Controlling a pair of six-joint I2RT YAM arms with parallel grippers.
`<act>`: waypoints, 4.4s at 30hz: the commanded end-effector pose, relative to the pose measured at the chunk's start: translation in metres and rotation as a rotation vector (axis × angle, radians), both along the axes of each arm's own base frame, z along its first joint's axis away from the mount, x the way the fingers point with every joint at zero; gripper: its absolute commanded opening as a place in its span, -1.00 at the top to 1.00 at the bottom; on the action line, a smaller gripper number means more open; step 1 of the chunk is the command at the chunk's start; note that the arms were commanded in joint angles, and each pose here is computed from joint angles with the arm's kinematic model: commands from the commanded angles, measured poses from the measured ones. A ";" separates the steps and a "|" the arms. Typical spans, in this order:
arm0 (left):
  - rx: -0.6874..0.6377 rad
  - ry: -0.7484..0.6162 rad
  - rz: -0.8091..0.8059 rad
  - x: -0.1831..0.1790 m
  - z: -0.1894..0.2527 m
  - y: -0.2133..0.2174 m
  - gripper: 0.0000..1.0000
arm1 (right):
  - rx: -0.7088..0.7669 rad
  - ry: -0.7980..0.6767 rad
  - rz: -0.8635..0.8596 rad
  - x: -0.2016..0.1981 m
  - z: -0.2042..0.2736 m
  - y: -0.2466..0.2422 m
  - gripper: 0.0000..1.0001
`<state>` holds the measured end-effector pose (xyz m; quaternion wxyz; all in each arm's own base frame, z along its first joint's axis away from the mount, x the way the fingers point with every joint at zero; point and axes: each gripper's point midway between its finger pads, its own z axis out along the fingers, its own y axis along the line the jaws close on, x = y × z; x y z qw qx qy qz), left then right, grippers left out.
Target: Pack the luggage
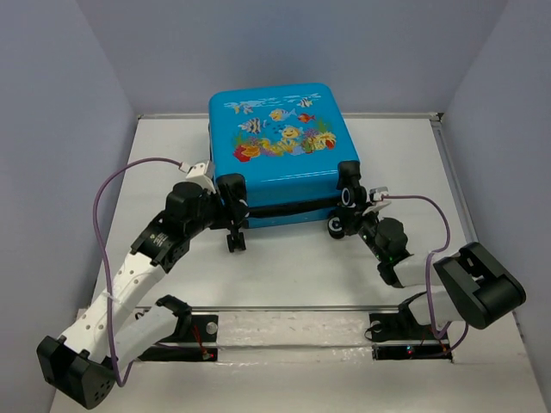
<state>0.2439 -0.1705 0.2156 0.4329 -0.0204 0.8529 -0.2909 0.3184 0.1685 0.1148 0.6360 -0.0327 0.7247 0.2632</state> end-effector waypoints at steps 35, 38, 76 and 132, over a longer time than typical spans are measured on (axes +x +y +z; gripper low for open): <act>-0.206 -0.394 -0.236 -0.009 0.119 -0.039 0.88 | 0.161 -0.030 -0.030 -0.011 0.021 -0.008 0.86; -0.200 -0.375 -0.241 -0.009 0.109 -0.040 0.88 | 0.154 -0.053 -0.023 -0.005 0.026 -0.010 0.55; -0.225 -0.339 -0.277 -0.016 0.093 -0.045 0.88 | 0.271 -0.289 0.032 0.030 0.097 0.001 0.61; -0.414 -0.308 -0.384 -0.006 0.115 -0.086 0.88 | 0.094 0.111 0.127 -0.072 0.010 0.137 0.76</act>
